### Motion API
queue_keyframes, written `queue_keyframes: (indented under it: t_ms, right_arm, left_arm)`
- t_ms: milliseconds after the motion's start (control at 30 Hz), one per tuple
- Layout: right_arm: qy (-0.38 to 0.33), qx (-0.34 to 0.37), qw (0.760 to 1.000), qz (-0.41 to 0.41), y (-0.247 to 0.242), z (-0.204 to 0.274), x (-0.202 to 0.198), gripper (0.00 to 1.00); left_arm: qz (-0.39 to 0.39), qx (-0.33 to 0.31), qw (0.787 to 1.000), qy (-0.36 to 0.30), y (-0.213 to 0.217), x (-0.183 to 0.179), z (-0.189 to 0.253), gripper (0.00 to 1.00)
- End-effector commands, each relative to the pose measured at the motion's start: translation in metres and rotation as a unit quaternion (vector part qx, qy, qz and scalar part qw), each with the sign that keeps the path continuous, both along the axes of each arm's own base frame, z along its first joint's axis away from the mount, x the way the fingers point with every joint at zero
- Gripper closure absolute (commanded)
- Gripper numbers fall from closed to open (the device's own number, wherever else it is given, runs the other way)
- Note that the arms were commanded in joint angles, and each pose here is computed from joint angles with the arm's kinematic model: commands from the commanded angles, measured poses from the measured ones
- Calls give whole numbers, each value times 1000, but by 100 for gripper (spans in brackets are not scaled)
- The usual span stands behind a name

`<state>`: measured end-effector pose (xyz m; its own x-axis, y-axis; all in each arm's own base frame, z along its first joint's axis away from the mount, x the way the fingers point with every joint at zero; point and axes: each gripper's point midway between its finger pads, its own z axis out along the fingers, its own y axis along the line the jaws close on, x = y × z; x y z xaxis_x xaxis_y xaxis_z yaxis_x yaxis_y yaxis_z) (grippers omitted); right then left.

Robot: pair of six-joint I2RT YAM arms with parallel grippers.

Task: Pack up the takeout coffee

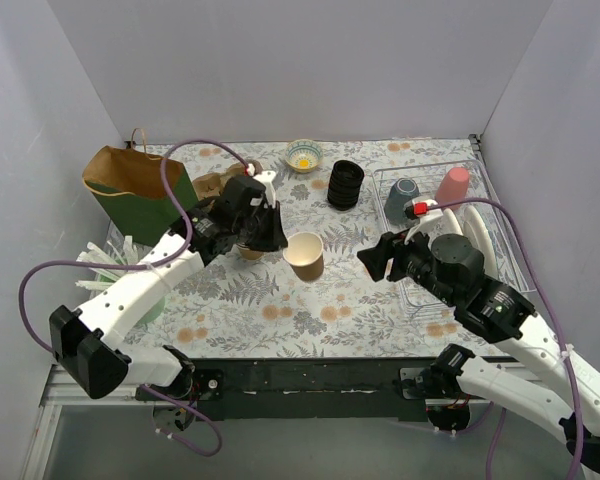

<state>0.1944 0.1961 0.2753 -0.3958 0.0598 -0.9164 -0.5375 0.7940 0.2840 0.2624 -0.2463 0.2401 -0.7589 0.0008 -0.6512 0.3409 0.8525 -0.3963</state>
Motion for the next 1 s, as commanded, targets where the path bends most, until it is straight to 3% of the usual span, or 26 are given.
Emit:
queue_keyframes:
  t_ms: [0,300,800,967]
  right_arm:
    - [-14,13,998,-58,-18,8,9,34]
    - [-25,24,997,-68,-24,11,8,33]
    - [-25,14,998,-62,-19,-2,12,32]
    - [-23,12,998,-64,-18,-4,14,31]
  left_arm:
    - [-6,-16,1000,7,-9,-10,-15,100]
    - [-20,-1,998,51,-21,-25,-82,100]
    - [9,52,998,34,-13,-17,-121,100]
    - [-3,58,998,30,-15,-20,-125,94]
